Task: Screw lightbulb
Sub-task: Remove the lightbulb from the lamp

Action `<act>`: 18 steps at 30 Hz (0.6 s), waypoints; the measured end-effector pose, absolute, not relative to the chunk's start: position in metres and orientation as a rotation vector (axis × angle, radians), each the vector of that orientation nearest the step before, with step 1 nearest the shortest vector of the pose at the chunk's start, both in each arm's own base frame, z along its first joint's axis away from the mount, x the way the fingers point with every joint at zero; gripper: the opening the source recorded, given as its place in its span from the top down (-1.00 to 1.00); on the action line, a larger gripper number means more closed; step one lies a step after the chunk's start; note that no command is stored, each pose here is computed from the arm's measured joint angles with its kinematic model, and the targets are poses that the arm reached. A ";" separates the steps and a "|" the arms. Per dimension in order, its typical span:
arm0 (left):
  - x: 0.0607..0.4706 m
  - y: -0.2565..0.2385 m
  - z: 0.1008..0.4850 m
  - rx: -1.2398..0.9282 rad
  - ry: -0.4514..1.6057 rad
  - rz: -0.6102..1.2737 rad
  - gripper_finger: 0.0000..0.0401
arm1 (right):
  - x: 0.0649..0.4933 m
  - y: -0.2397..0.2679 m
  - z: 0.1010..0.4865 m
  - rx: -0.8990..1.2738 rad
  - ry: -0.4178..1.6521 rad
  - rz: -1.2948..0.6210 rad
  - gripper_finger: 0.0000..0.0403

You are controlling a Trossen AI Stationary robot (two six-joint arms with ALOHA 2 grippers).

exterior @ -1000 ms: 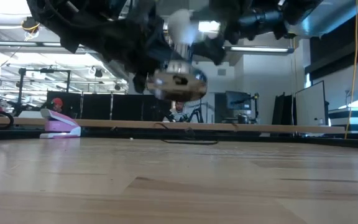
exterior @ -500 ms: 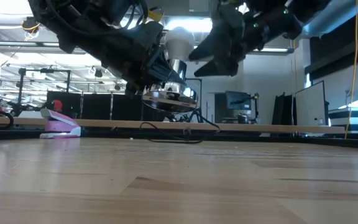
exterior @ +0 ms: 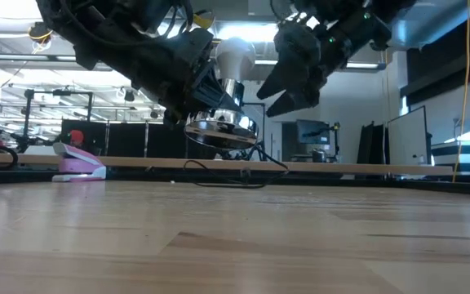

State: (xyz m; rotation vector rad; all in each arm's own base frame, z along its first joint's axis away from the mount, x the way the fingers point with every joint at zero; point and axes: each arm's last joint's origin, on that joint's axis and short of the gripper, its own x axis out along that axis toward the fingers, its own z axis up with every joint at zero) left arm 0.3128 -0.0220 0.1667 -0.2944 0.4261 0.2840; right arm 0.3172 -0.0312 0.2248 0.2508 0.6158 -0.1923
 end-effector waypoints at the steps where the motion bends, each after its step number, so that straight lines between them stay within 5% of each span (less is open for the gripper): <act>1: 0.313 -0.022 0.167 -0.295 0.426 0.284 0.16 | 0.317 -0.032 0.228 0.256 0.640 -0.188 -0.81; 9: 0.313 -0.022 0.167 -0.297 0.425 0.284 0.16 | 0.316 -0.041 0.240 0.271 0.734 -0.116 -0.97; 14: 0.313 -0.022 0.167 -0.297 0.426 0.285 0.16 | 0.318 -0.028 0.226 0.261 0.566 0.169 -0.90; 18: 0.313 -0.022 0.167 -0.302 0.426 0.286 0.16 | 0.307 -0.017 0.202 0.253 0.369 0.165 -0.86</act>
